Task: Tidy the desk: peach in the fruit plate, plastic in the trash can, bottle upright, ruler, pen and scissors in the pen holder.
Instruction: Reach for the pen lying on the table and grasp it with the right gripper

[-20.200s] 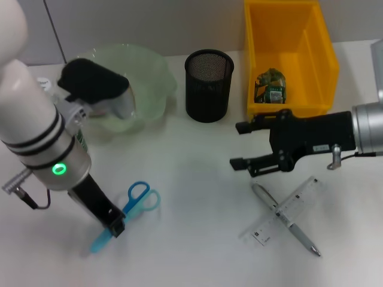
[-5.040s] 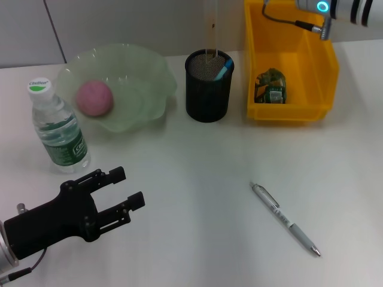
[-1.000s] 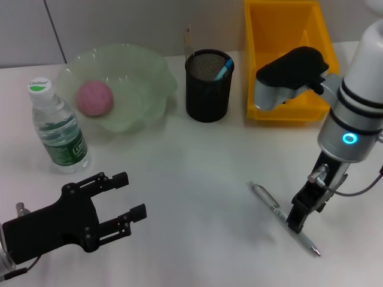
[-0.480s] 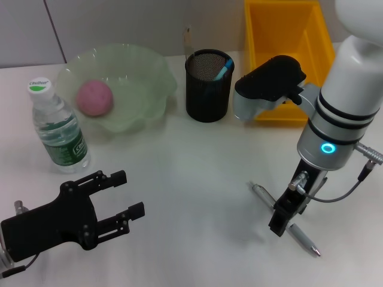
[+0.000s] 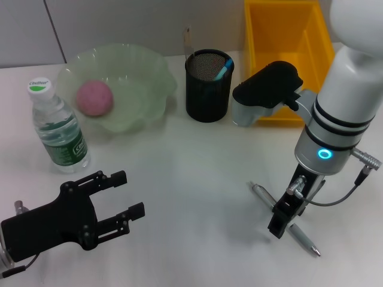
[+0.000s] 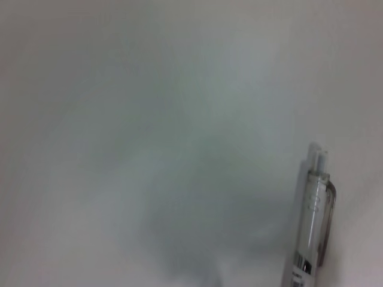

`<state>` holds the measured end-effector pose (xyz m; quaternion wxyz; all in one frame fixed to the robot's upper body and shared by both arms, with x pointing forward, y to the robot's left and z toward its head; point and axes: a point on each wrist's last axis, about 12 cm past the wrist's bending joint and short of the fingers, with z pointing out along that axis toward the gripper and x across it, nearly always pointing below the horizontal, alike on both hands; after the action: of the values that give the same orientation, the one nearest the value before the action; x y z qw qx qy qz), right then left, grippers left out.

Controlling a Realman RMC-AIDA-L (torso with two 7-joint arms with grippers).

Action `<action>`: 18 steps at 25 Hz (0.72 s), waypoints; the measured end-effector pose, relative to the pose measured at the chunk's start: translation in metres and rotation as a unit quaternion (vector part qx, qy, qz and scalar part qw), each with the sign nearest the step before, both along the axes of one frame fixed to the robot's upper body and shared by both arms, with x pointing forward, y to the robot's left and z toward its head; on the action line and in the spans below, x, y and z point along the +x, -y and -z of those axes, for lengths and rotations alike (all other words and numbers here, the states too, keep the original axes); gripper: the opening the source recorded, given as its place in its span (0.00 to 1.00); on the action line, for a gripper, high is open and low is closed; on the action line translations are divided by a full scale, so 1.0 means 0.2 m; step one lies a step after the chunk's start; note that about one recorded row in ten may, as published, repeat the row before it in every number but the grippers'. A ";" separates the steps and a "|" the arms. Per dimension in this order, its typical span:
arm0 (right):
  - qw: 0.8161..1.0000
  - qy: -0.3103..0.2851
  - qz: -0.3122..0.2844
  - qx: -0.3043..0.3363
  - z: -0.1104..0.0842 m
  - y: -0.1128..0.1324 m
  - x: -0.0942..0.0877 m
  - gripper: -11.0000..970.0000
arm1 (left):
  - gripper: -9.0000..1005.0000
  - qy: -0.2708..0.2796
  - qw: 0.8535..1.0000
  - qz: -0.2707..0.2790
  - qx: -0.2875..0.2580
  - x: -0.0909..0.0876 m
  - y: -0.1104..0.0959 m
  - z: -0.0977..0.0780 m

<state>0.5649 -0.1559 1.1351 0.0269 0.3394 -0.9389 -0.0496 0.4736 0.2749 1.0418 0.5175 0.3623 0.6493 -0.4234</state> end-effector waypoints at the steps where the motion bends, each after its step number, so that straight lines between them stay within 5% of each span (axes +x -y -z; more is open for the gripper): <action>1: 1.000 0.001 -0.001 0.000 0.00 0.00 0.00 0.63 | 0.75 0.000 1.000 0.000 0.000 0.00 0.00 0.00; 12: 1.000 0.004 0.002 0.001 0.03 0.01 -0.01 0.61 | 0.75 -0.002 1.000 0.000 0.000 0.00 0.00 0.00; 18: 1.000 0.008 -0.005 -0.005 0.04 0.00 -0.01 0.46 | 0.75 -0.001 1.000 0.000 0.000 0.00 0.00 0.00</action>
<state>0.5623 -0.1565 1.1267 0.0218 0.3443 -0.9377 -0.0419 0.4734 0.2742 1.0414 0.5167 0.3618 0.6500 -0.4238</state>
